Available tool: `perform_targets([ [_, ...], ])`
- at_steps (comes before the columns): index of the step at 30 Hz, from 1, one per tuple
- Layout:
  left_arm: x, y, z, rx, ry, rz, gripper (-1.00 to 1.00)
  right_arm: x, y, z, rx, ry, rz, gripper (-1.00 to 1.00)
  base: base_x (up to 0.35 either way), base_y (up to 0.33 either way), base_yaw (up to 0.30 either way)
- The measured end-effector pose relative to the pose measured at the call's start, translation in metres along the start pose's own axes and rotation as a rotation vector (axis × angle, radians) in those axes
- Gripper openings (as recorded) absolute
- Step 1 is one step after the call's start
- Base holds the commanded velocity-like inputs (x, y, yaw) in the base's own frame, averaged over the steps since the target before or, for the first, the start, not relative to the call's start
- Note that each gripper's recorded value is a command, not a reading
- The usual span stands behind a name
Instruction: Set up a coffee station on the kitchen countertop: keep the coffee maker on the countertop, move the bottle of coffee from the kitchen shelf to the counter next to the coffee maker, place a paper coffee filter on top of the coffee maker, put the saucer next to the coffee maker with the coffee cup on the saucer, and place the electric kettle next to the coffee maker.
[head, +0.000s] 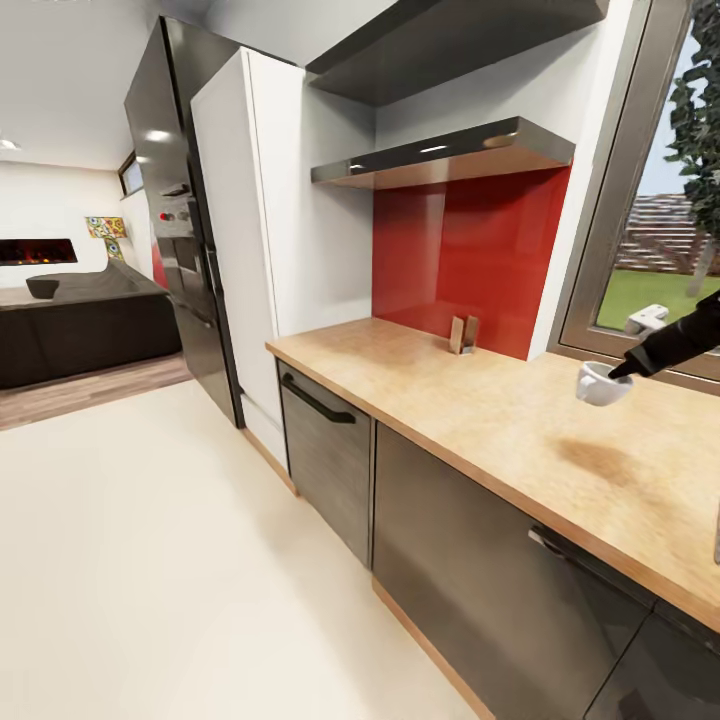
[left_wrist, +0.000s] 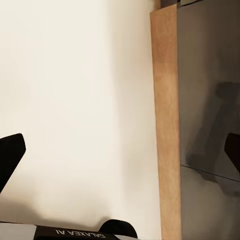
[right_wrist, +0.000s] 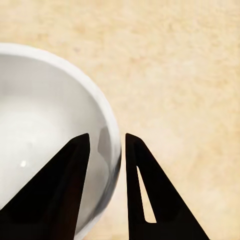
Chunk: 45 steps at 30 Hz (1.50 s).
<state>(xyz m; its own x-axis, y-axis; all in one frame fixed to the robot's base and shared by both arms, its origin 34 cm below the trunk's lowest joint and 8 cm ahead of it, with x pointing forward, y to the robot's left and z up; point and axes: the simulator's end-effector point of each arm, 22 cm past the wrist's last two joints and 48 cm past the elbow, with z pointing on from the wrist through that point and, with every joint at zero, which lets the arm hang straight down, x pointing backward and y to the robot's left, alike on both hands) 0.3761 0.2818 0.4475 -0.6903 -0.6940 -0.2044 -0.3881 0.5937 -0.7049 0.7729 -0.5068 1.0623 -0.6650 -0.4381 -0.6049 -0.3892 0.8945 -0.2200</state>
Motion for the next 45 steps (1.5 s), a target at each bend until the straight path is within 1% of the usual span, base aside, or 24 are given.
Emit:
perform_targets([
  [2,0.0,0.0,0.0,0.0,0.0,0.0,1.0,0.005,0.001,0.004,0.003,0.007,-0.003,-1.0,-0.004,0.003,0.0],
  [4,0.0,0.0,0.0,0.0,0.0,0.0,1.0,0.009,-0.004,0.004,0.044,0.004,-0.014,-1.0,-0.001,0.001,0.0],
  [5,0.0,0.0,0.0,0.0,0.0,0.0,1.0,0.015,-0.009,-0.003,0.121,-0.008,0.007,-1.0,0.0,0.0,0.0],
  [6,0.0,0.0,0.0,0.0,0.0,0.0,1.0,0.014,-0.009,-0.008,0.14,-0.019,0.016,-1.0,0.0,0.0,0.0],
  [7,0.0,0.0,0.0,0.0,0.0,0.0,1.0,0.015,-0.003,-0.015,0.151,-0.034,0.037,-1.0,0.0,0.0,0.0],
  [10,0.0,0.0,0.0,0.0,0.0,0.0,1.0,0.016,0.011,-0.023,0.161,-0.059,0.056,-1.0,0.0,0.0,0.0],
  [12,0.0,0.0,0.0,0.0,0.0,0.0,1.0,0.019,0.021,-0.024,0.165,-0.068,0.055,-1.0,0.0,0.0,0.0],
  [15,0.0,0.0,0.0,0.0,0.0,0.0,1.0,0.022,0.028,-0.024,0.167,-0.071,0.055,-1.0,0.0,0.0,0.0],
  [21,0.0,0.0,0.0,0.0,0.0,0.0,1.0,0.024,0.029,-0.022,0.163,-0.068,0.056,-1.0,-0.075,0.009,0.0],
  [34,0.0,0.0,0.0,0.0,0.0,0.0,1.0,0.027,0.03,-0.02,0.159,-0.062,0.058,-1.0,-0.277,0.086,-0.008],
  [45,-0.001,-0.001,0.0,0.003,-0.003,0.002,1.0,0.027,0.03,-0.023,0.161,-0.065,0.058,-1.0,-0.069,0.025,-0.214],
])
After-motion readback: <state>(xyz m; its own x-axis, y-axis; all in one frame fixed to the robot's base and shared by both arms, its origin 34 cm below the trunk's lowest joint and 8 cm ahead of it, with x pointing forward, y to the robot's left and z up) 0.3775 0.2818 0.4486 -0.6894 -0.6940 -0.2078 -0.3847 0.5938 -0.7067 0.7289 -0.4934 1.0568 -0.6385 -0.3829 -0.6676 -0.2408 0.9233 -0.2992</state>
